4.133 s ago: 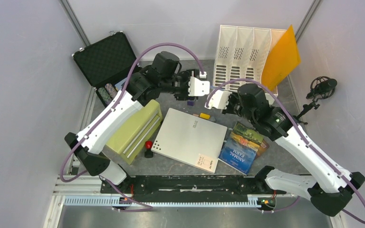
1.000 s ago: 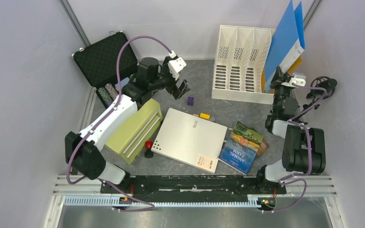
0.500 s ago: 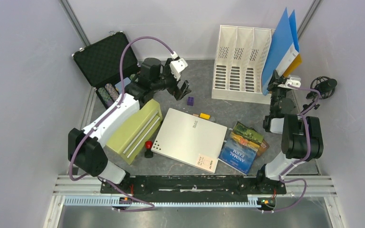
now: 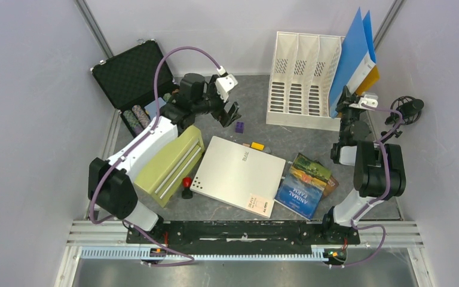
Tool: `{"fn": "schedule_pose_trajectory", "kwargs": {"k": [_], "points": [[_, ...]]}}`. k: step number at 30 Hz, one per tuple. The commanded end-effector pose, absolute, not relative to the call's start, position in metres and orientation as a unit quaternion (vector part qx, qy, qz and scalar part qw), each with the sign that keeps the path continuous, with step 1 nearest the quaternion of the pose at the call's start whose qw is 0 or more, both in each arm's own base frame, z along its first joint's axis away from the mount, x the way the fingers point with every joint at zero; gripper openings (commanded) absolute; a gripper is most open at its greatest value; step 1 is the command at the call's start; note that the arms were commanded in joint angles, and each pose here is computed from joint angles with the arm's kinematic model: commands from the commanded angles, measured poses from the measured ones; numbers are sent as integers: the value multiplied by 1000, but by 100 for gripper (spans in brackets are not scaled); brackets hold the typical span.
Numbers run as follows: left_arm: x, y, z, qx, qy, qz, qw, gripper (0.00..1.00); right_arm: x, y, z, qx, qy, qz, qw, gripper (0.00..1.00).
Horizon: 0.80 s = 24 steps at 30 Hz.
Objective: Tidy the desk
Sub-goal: Place the folder in the storage box.
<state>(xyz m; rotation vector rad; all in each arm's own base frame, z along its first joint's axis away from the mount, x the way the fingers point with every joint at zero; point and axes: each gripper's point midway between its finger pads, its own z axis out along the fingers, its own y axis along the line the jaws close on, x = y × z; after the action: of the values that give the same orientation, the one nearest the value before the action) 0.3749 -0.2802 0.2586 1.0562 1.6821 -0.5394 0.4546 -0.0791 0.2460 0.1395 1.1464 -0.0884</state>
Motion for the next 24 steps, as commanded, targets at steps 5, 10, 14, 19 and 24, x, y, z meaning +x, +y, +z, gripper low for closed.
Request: {"fn": "schedule_pose_trajectory", "kwargs": {"k": [5, 10, 14, 19, 24], "points": [[380, -292, 270, 434, 695, -247, 517, 100, 442, -78, 292, 42, 450, -63, 890, 0], [379, -293, 266, 434, 699, -249, 512, 100, 441, -80, 293, 45, 445, -67, 892, 0], [379, -292, 264, 437, 699, -247, 510, 100, 433, -79, 301, 44, 432, -68, 898, 0], [380, -294, 259, 436, 702, -252, 504, 100, 426, -84, 314, 58, 417, -75, 904, 0], [381, -295, 254, 437, 705, -252, 499, 100, 420, -85, 324, 60, 406, -83, 908, 0]]}}
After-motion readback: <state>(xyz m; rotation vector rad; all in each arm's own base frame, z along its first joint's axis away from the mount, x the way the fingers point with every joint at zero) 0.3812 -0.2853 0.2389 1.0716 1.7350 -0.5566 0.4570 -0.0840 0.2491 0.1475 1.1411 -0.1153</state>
